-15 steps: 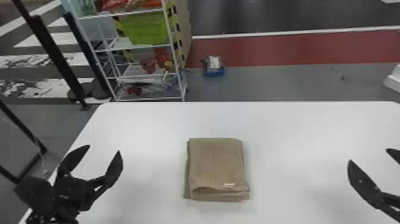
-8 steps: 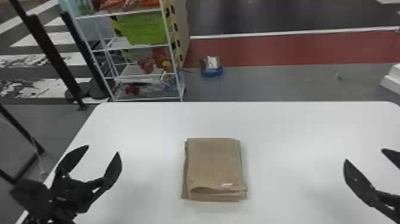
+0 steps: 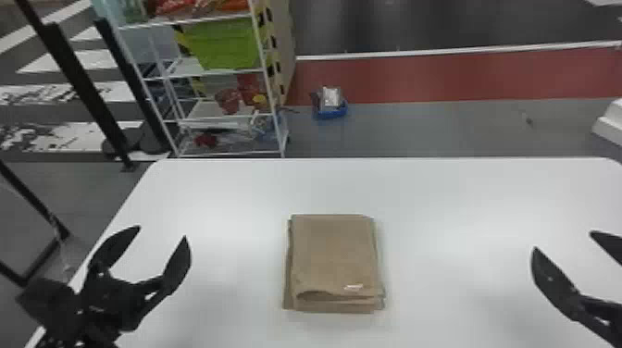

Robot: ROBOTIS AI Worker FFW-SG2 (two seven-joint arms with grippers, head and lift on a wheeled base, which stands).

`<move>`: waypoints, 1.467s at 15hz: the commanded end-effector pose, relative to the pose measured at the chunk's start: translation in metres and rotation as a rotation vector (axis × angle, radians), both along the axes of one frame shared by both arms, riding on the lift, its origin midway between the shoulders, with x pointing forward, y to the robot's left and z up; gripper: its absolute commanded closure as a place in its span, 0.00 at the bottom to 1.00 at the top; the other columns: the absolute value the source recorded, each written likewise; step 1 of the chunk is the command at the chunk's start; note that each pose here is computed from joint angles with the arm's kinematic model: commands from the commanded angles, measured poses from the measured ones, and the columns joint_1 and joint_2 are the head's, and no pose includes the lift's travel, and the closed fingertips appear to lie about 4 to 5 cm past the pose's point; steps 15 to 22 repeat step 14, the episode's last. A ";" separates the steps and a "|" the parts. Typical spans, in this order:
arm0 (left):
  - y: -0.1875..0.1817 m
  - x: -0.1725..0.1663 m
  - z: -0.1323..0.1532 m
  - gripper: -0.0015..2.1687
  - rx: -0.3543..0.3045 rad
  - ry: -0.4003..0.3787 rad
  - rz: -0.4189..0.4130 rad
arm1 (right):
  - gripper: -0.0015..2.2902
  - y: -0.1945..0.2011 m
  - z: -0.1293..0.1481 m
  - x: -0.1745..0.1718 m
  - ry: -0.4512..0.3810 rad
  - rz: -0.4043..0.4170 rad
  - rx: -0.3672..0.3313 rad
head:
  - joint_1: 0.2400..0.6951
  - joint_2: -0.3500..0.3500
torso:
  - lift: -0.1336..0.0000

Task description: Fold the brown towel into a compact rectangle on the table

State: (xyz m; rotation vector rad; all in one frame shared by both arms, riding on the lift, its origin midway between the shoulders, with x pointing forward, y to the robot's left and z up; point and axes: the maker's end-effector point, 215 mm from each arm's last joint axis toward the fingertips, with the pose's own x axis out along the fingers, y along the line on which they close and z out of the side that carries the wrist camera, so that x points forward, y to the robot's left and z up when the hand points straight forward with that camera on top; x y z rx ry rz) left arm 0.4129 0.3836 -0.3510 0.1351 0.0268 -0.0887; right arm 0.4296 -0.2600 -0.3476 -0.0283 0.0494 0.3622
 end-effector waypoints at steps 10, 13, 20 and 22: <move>-0.002 0.000 -0.001 0.06 -0.004 0.001 -0.007 | 0.05 0.002 -0.001 0.001 0.006 0.002 0.006 | 1.00 0.73 | 0.07; -0.004 0.000 -0.001 0.06 -0.005 0.002 -0.012 | 0.05 0.006 -0.003 0.001 0.012 0.008 0.011 | 1.00 0.74 | 0.07; -0.004 0.000 -0.001 0.06 -0.005 0.002 -0.012 | 0.05 0.006 -0.004 0.001 0.015 0.008 0.012 | 1.00 0.74 | 0.07; -0.004 0.000 -0.001 0.06 -0.005 0.002 -0.012 | 0.05 0.006 -0.004 0.001 0.015 0.008 0.012 | 1.00 0.74 | 0.07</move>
